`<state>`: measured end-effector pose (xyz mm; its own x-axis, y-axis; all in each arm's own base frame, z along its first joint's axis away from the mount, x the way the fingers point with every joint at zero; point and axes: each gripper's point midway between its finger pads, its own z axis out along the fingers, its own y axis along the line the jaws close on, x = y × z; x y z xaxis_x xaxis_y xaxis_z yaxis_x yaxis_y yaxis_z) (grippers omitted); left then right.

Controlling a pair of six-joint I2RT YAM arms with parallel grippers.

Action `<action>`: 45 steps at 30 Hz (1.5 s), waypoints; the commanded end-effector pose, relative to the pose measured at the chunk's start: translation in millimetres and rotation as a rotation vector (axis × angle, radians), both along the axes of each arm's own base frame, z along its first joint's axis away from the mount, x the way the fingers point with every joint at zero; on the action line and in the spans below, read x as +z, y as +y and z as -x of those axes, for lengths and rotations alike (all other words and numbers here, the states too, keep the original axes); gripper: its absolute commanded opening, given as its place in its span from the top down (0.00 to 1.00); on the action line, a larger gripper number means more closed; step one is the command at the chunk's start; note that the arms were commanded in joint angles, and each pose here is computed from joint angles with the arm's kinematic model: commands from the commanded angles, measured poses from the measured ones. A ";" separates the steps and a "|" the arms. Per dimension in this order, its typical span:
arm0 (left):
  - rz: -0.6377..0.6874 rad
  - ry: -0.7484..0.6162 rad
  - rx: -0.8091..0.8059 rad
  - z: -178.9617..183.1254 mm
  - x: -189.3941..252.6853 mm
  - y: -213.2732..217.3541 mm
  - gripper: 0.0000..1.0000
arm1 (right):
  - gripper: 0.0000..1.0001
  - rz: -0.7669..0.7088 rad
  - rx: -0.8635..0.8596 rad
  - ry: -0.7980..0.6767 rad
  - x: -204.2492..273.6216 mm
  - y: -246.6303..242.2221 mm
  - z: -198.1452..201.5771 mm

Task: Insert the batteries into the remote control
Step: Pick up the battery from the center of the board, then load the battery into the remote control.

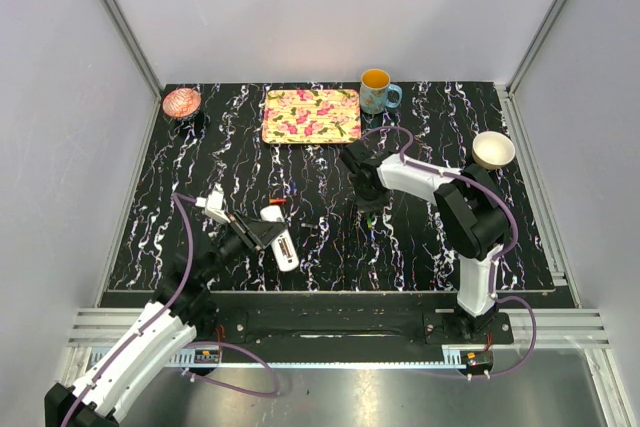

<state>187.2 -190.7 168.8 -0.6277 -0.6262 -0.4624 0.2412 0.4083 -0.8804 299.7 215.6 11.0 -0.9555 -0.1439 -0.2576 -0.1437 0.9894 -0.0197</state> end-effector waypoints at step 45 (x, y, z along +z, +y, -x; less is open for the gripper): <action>0.425 -0.112 -0.149 -57.5 86.4 -76.4 1.00 | 1.00 -0.497 0.191 -0.645 253.6 113.2 54.3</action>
